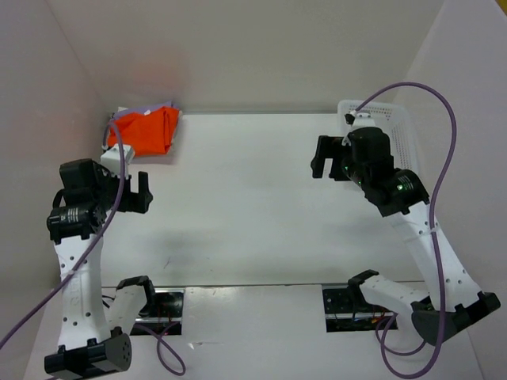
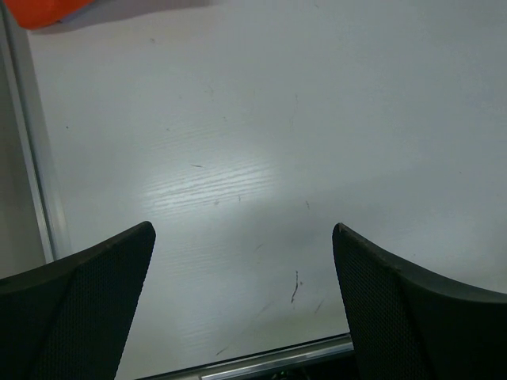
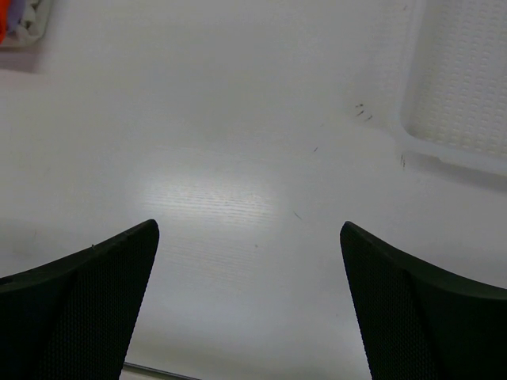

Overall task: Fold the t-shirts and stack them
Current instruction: Smooth out wrinkles on the folded tshirt

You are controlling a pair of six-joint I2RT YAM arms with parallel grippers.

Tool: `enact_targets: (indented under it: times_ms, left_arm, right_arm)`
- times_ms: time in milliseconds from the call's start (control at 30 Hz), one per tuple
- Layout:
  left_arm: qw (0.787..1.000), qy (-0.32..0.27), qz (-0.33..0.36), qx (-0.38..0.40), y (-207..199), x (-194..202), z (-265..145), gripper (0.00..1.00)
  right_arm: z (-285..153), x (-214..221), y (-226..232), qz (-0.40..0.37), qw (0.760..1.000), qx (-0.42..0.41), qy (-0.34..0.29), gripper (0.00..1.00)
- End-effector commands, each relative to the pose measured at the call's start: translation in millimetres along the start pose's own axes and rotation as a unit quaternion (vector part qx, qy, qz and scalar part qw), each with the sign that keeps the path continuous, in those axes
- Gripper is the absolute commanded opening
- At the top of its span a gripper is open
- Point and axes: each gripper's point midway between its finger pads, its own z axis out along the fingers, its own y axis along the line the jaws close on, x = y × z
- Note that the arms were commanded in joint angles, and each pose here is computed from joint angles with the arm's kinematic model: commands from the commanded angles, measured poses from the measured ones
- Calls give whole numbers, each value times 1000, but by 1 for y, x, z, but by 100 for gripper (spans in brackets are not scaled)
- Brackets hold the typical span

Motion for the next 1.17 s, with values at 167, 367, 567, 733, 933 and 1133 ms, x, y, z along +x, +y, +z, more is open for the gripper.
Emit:
enact_targets:
  times_ms: [167,367,567,733,933,1133]
  left_arm:
    - [999,-31,3,-22,10,-10,-5,99]
    - [999,-32,3,-17,8,-10,-5,99]
    - [1000,-29,2,-11,6,-8,-3,99]
    - [999,-33,4,-12,6,-10,-3,99]
    - [999,-33,4,-12,6,-10,-3,99]
    - [999,-33,4,-12,6,-10,-3,99]
  right_arm:
    - [-6,-1,5,6,1000,-21,-15,100]
    - [-13,4,4,11,999,-27,-19,100]
    - [-14,14,2,19,999,-25,-10,100]
    - [-15,16,1,19,999,-25,-10,100]
    - [-11,15,2,19,999,-24,-9,100]
    - [-8,14,0,13,1000,-19,-11,100]
